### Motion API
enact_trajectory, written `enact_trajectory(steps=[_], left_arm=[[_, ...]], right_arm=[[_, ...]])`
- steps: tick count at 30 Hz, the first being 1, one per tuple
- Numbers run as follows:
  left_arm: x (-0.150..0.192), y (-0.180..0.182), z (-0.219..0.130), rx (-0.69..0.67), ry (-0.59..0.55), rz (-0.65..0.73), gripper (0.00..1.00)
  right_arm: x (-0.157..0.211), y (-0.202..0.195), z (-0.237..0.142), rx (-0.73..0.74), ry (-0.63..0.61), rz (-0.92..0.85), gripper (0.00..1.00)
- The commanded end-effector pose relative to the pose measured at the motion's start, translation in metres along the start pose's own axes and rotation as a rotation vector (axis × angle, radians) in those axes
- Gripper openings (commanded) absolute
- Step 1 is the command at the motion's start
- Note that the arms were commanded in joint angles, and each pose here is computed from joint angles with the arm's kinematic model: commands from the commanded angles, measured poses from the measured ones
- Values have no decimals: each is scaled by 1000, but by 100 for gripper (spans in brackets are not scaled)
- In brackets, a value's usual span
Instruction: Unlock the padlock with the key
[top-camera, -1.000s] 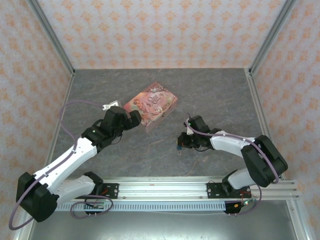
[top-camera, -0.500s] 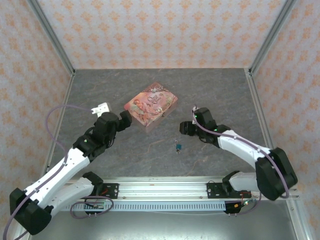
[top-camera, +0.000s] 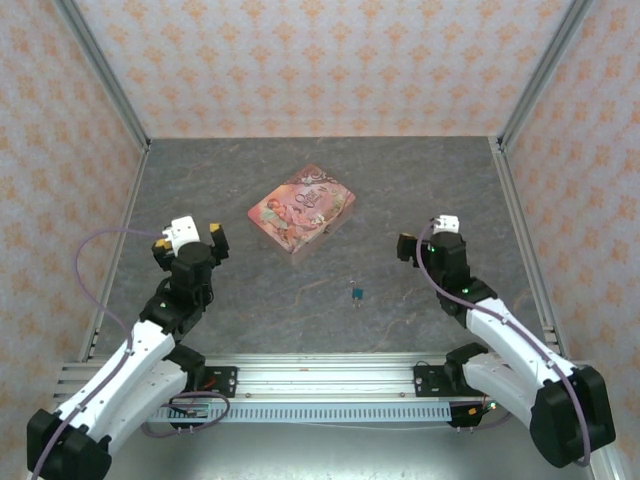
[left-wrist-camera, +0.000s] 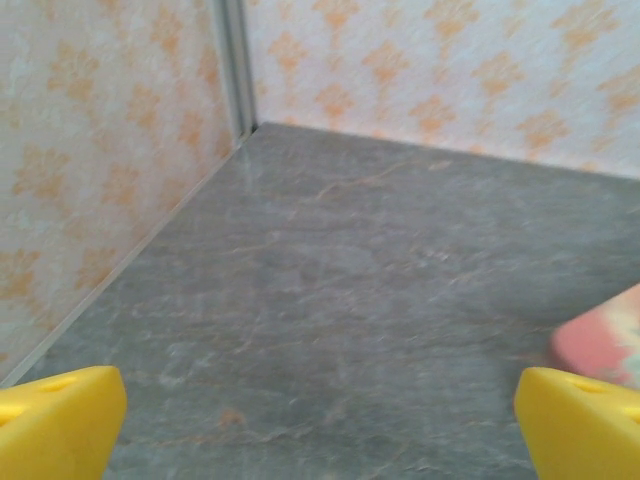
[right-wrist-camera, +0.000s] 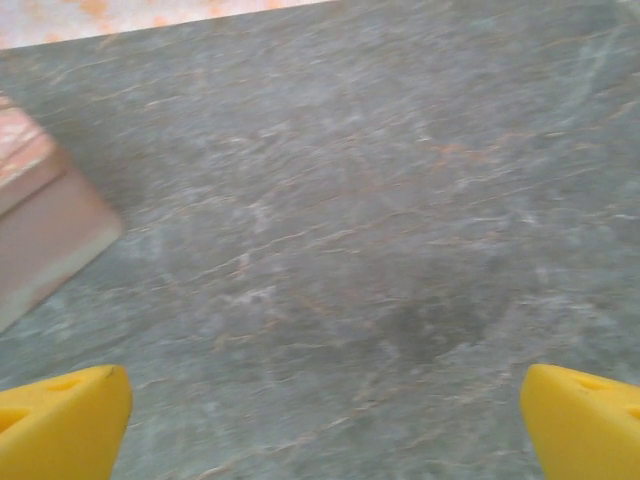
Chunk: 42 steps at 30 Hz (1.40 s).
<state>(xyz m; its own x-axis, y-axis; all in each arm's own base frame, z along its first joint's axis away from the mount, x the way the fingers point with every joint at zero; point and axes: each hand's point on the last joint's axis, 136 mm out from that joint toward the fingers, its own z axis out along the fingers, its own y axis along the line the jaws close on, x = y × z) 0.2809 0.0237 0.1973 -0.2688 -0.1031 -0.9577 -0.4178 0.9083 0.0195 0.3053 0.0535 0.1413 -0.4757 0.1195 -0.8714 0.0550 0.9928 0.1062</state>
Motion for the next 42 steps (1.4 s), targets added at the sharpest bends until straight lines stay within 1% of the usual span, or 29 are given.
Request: enact_trajectory(steps=[1,4,7,10,12,15,16,17,19,22,26,29,31,33,34,35,36,37,42], left_arm=[[7,3,11,-17,-29,9,100],[19,2,23,-26,-3,33,100],[28,-9,33,10,10,84,100],[35,-19,44,46,9,102,100],[39,-22,52,51,5,111,100],[44,-30,65,72,-1,125,100],[47,-34,69,81,-1,135,100],[46,-37,73,87,-4,142,100],[45,-49,80,125,-6,159,100],[45,-56,88,145,4,206,100],[51,-49,97,160,-5,156,100],[59,-41,107,159,9,103,100],[66,-43,114,163,15,104,100],[68,-45,117,168,52,118,100],[67,-46,120,161,53,120,100],[68,-45,123,146,78,124,100],[67,-44,126,152,85,107,100],[68,-40,127,151,94,90,100],[67,-39,128,148,92,91,100]], right_arm=[[-32,-18,-5,68,-151,4,99],[-29,-29,3,104,-141,-14,99],[-19,-39,19,122,-142,-16,99],[-10,-45,37,108,-148,14,99],[-11,-49,46,122,-154,26,99],[-17,-48,54,108,-196,26,99],[-17,-49,58,111,-183,31,99],[-15,-48,61,109,-145,19,99],[-16,-40,65,62,-149,-49,99],[-17,-43,61,67,-217,-75,99],[-12,-45,65,50,-246,-71,99],[-8,-46,71,56,-236,-74,99],[-4,-49,77,72,-227,-66,99],[-2,-54,86,89,-221,-53,99],[2,-58,91,108,-182,-42,99],[2,-62,97,125,-124,-29,99],[-4,-72,105,136,-100,26,99],[-6,-80,106,121,-104,78,99],[-6,-80,103,127,-112,74,99]])
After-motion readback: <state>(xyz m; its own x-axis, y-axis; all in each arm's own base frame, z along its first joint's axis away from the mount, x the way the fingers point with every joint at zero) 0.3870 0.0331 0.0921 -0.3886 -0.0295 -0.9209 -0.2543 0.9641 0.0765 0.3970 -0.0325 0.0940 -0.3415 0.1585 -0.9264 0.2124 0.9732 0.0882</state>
